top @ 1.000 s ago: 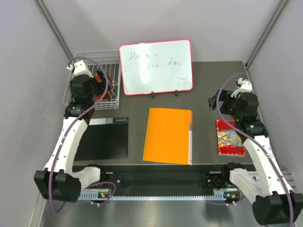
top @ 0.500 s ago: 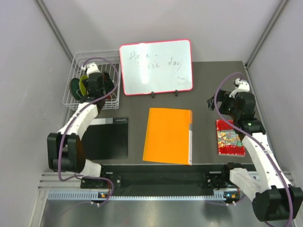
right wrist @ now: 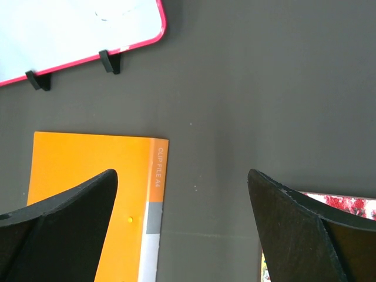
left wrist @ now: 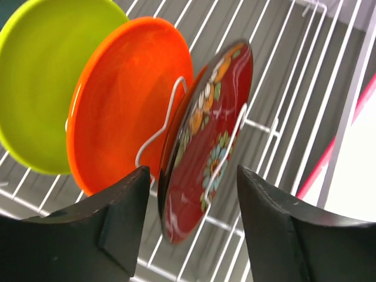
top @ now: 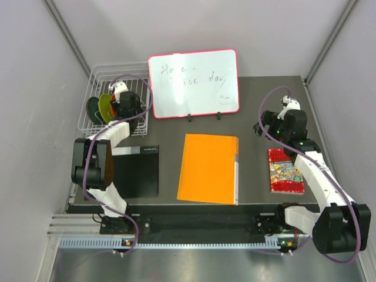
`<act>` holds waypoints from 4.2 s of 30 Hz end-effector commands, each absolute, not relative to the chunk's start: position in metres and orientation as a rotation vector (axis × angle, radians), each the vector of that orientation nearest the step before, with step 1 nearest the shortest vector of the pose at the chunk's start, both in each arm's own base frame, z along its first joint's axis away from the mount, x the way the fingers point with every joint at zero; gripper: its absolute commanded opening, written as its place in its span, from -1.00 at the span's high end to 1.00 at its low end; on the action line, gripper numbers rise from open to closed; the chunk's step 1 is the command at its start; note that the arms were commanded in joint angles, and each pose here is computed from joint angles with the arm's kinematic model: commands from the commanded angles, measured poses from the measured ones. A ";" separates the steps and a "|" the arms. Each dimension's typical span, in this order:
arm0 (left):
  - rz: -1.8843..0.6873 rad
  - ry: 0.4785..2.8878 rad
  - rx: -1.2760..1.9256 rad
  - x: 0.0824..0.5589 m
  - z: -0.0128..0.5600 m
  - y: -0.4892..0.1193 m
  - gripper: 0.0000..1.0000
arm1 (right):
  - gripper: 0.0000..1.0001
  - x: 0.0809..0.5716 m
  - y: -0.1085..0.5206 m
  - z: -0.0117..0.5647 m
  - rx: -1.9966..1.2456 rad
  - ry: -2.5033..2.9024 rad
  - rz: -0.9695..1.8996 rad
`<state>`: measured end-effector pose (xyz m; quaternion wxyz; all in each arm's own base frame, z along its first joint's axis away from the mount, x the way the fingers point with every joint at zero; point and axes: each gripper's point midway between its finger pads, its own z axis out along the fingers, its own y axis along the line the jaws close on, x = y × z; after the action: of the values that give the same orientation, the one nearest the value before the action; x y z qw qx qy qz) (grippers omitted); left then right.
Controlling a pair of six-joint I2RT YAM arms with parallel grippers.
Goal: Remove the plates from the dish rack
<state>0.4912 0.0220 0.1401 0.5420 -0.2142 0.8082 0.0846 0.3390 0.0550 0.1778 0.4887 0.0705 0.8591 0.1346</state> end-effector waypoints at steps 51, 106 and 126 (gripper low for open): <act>0.296 1.642 -0.482 0.457 0.305 0.019 1.00 | -0.80 0.324 0.072 0.203 0.140 2.021 0.430; -1.218 1.879 0.024 0.358 0.238 -0.290 -0.37 | 1.00 0.360 0.182 0.222 0.082 1.698 1.266; -0.240 1.763 -0.234 0.433 0.269 -0.104 -0.98 | 1.00 0.466 -0.056 0.155 0.623 1.937 0.529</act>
<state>0.4182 -0.1422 0.2571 0.6061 -0.0741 0.7761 -0.1577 0.4339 -0.0460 0.1369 0.4674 0.2741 0.8127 0.2145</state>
